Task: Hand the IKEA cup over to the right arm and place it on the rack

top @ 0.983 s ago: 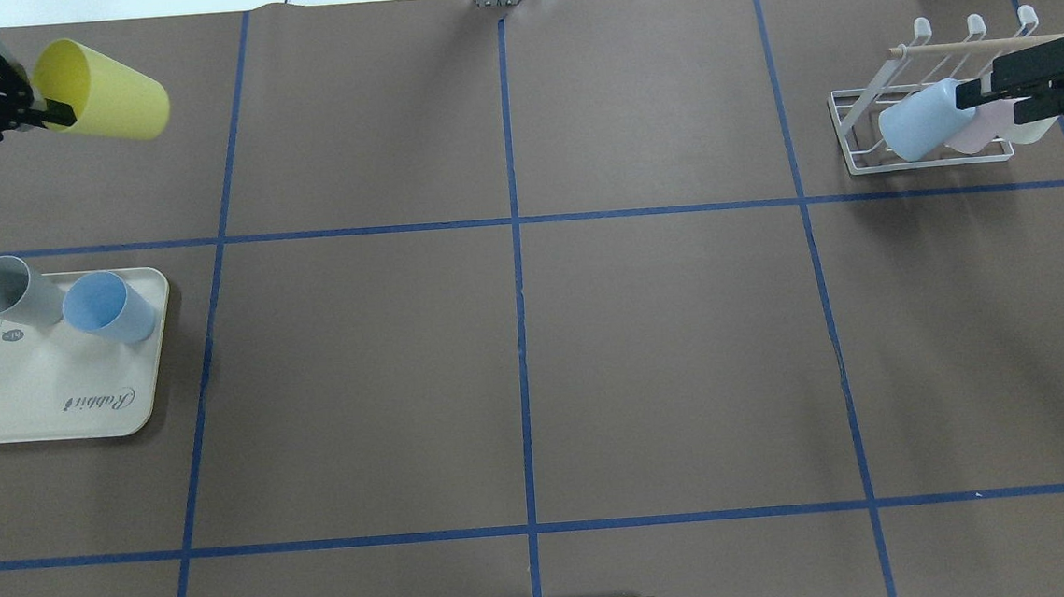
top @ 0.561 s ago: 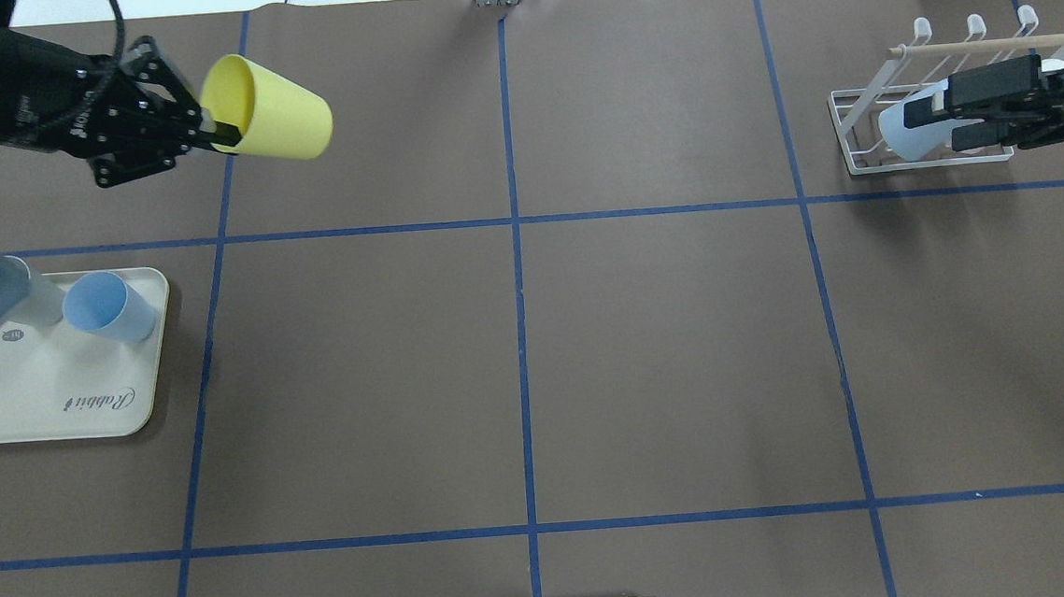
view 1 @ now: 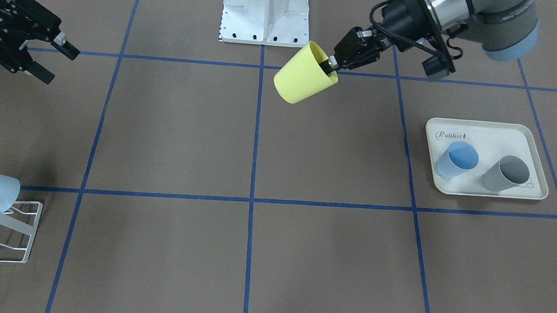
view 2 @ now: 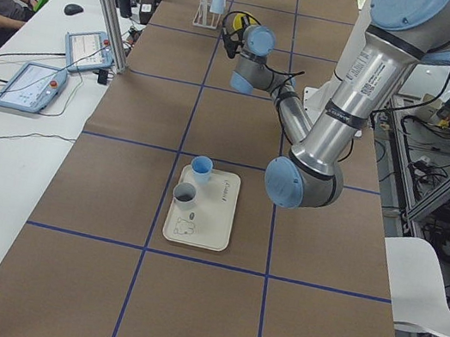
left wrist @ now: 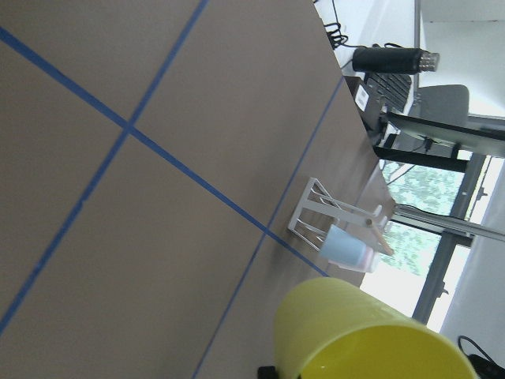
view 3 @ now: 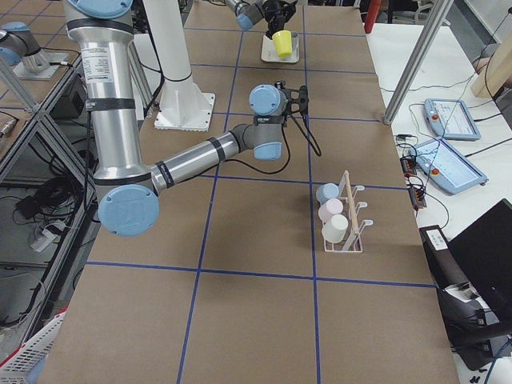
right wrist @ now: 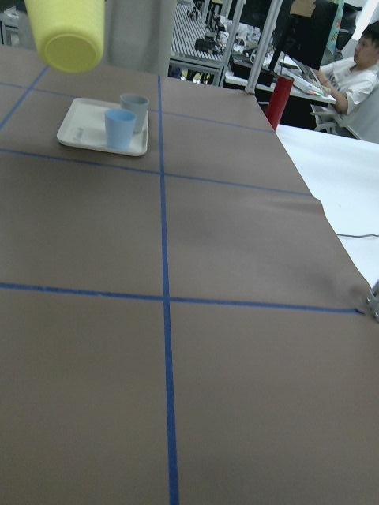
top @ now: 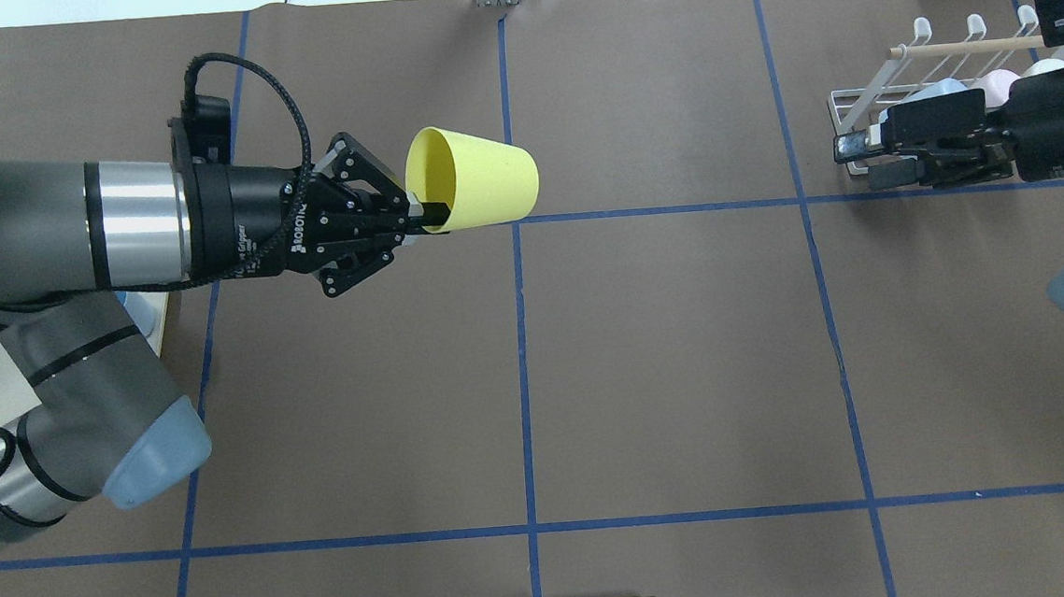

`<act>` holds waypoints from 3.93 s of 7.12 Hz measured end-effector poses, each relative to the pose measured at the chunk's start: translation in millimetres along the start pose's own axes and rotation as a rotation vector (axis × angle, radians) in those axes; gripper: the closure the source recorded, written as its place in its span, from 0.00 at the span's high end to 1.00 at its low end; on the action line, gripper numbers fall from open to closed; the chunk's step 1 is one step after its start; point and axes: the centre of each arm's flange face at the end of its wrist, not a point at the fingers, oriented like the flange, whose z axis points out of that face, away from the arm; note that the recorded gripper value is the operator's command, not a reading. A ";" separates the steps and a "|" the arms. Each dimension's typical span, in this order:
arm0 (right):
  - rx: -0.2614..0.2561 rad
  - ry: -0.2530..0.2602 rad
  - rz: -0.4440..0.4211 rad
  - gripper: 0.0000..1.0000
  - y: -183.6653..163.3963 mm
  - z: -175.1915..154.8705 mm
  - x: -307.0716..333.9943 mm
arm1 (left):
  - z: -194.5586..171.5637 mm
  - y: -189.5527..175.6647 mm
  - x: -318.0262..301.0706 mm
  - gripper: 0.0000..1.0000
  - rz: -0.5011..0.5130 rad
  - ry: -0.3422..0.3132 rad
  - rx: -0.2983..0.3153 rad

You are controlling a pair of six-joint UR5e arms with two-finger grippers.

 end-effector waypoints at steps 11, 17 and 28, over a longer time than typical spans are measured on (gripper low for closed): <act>-0.099 -0.540 0.167 0.99 83.6 103.9 -126.3 | 20.4 69.9 -64.1 0.00 -0.186 0.406 -0.287; -0.122 -0.590 0.174 0.98 96.7 112.1 -136.3 | 28.7 82.9 -66.7 0.00 -0.210 0.439 -0.307; -0.128 -0.603 0.172 0.31 100.6 112.0 -137.4 | 45.0 88.9 -65.7 0.82 -0.219 0.446 -0.307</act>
